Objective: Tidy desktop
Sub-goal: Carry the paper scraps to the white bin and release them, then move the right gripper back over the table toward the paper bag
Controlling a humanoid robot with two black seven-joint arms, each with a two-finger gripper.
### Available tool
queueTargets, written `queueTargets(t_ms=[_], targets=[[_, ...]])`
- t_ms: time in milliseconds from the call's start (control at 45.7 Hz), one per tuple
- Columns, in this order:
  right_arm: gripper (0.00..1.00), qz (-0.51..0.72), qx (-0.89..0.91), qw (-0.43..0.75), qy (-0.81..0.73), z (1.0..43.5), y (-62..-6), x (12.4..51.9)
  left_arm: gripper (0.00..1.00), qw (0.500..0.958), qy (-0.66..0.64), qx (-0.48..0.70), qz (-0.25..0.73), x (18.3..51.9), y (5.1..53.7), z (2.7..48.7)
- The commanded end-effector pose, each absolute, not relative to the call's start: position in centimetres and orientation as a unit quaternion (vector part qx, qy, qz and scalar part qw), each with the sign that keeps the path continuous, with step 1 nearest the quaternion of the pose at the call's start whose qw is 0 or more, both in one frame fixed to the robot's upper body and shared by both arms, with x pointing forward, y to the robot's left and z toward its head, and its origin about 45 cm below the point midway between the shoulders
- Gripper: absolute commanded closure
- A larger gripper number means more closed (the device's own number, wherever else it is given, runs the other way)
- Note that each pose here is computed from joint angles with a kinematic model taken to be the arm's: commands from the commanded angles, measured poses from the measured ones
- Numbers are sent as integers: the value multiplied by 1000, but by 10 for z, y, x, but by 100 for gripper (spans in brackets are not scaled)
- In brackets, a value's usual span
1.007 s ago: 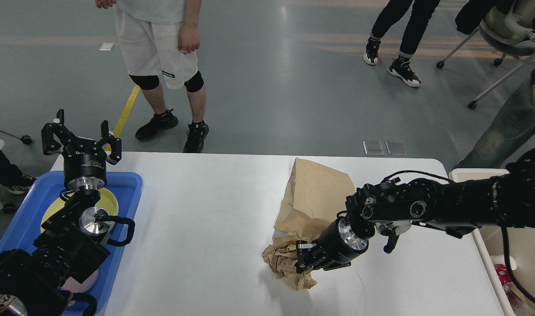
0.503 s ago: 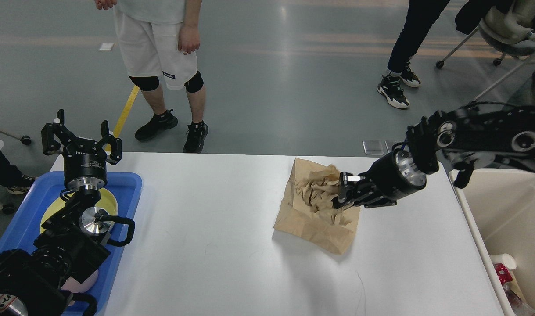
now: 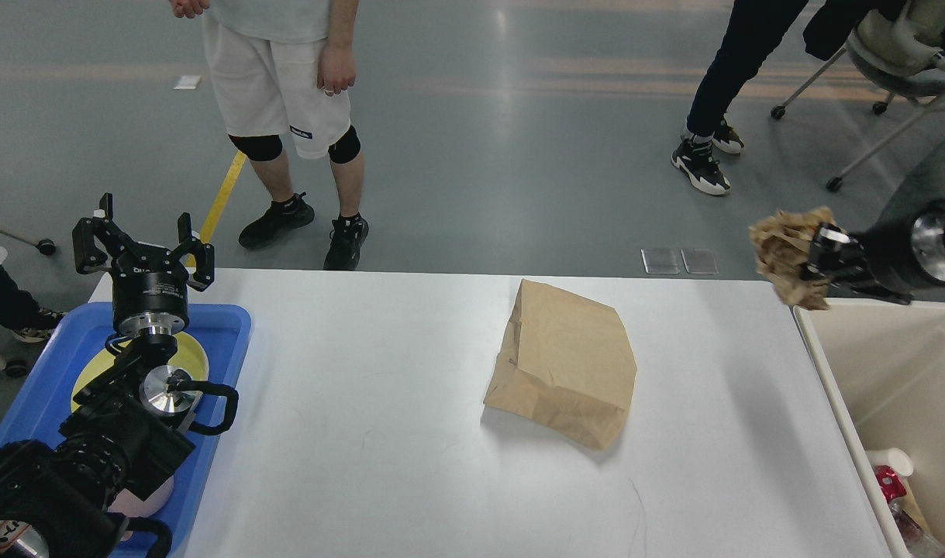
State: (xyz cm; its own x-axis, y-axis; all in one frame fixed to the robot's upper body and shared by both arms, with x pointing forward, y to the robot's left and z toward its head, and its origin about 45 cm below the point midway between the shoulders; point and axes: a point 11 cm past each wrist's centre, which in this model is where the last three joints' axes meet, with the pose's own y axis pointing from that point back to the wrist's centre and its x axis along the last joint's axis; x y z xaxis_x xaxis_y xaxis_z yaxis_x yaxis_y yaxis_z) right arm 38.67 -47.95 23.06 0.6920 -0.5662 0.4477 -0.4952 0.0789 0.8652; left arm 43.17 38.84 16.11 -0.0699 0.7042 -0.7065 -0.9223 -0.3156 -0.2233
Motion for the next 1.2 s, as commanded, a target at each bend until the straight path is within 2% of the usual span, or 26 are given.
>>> queueTargets(t_ms=[0, 109, 131, 153, 197, 219, 372, 613, 941, 1182], targets=[[100, -50, 629, 652, -421, 199, -524, 354, 4, 568, 144, -378, 717, 432, 388, 161], [100, -59, 576, 688, -438, 173, -563, 324, 4, 567, 144, -379, 717, 432, 388, 161], [97, -59, 564, 695, -443, 169, -571, 318, 4, 567, 144, -379, 717, 432, 388, 161], [75, -57, 551, 702, -447, 167, -580, 314, 4, 567, 144, -379, 717, 432, 388, 161], [14, -45, 530, 713, -457, 164, -591, 312, 4, 567, 144, -379, 717, 432, 388, 161], [0, -37, 523, 716, -461, 162, -593, 315, 4, 567, 144, -379, 717, 432, 388, 161], [0, -34, 521, 739, -426, 127, -580, 308, 4, 567, 144, -379, 717, 432, 388, 161], [0, -20, 534, 737, -414, 125, -562, 323, 4, 567, 144, -379, 717, 432, 388, 161], [0, 78, 522, 783, -330, 181, -525, 389, 4, 567, 144, -379, 717, 432, 388, 161], [0, 157, 548, 775, -271, 245, -440, 447, 4, 567, 144, -379, 717, 432, 388, 161]])
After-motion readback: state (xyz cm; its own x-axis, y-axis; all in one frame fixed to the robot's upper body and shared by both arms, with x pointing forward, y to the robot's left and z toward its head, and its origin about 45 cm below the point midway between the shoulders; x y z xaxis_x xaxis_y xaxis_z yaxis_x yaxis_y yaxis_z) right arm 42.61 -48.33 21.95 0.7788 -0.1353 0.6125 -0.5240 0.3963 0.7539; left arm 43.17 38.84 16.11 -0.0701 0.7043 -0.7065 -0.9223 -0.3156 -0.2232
